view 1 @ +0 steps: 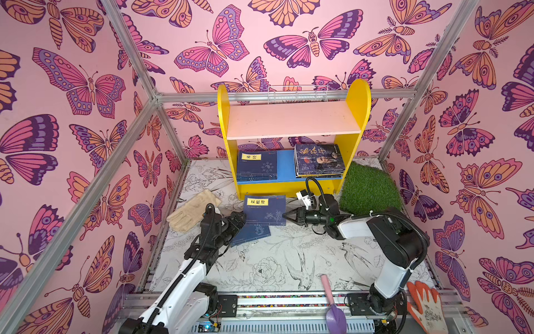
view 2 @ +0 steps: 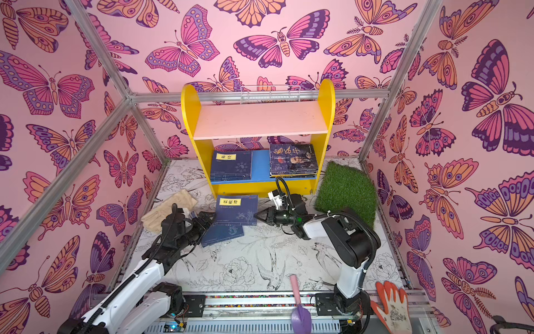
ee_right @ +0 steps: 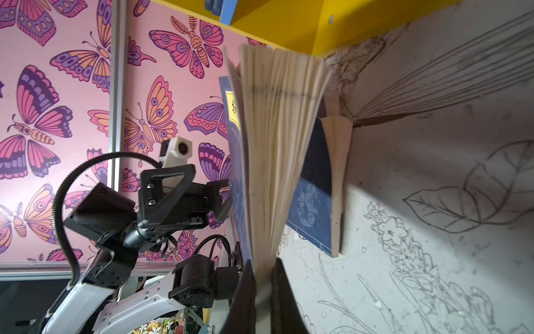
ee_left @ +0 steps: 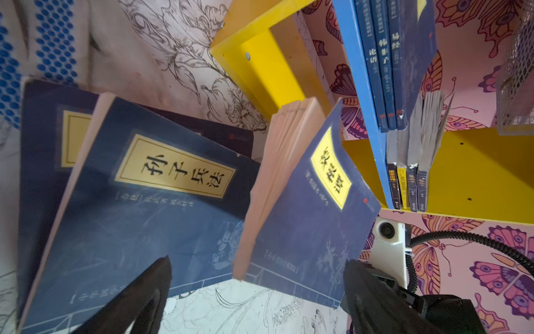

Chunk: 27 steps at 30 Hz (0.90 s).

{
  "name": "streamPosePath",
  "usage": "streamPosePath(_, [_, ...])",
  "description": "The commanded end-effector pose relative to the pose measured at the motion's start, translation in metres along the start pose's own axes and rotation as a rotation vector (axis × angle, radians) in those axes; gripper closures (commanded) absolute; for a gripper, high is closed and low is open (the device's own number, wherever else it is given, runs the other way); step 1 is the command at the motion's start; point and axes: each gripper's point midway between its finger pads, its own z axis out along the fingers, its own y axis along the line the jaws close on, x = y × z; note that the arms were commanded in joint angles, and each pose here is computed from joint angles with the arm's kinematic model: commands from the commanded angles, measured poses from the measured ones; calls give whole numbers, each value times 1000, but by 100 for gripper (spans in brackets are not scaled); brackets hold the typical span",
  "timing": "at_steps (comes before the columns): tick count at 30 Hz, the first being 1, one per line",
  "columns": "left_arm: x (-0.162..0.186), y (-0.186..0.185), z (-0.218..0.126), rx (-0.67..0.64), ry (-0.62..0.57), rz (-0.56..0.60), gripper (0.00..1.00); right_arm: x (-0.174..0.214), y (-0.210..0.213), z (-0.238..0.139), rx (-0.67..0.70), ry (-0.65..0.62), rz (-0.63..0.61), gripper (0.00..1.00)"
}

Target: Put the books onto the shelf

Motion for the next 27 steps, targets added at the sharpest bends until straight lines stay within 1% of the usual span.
streamPosePath(1, [7, -22, -2, 107, 59, 28, 5, -7, 45, -7, -108, -2, -107, 100])
streamPosePath(3, [7, -31, -2, 147, 69, 51, 8, -6, 49, -8, -109, 11, -115, 100])
streamPosePath(7, [8, -47, -1, 202, 94, 97, 23, -4, 56, -8, -122, 36, -114, 100])
streamPosePath(8, [7, -52, -1, 222, 98, 108, 29, -5, 57, -8, -123, 39, -115, 100])
streamPosePath(10, [6, -61, -1, 266, 98, 117, 42, -5, 58, -7, -122, 44, -114, 100])
streamPosePath(11, [6, -67, -2, 294, 100, 118, 52, -5, 59, -6, -121, 44, -115, 100])
streamPosePath(13, [6, -75, -3, 332, 105, 112, 71, -7, 59, -5, -116, 38, -114, 100])
streamPosePath(15, [6, -76, -1, 335, 114, 100, 95, -11, 56, -4, -98, 20, -107, 100])
streamPosePath(16, [6, -76, 0, 332, 117, 91, 100, -12, 55, -4, -90, 12, -104, 100])
streamPosePath(18, [6, -76, 1, 333, 117, 80, 100, -15, 50, -5, -66, -8, -95, 91])
streamPosePath(19, [4, -76, 0, 340, 107, 72, 100, -16, 47, -5, -51, -17, -89, 82])
streamPosePath(20, [2, -79, -2, 356, 90, 65, 100, -16, 44, -5, -39, -25, -79, 70])
streamPosePath(21, [-2, -81, -5, 374, 67, 58, 100, -16, 41, -6, -31, -33, -72, 64])
streamPosePath(23, [-10, -87, -13, 420, 3, 43, 100, -14, 39, -7, -34, -38, -56, 55])
streamPosePath(24, [-13, -89, -17, 440, -25, 43, 100, -12, 39, -8, -38, -39, -50, 52])
streamPosePath(27, [-24, -102, -33, 494, -106, 65, 100, -9, 40, -8, -62, -44, -33, 50])
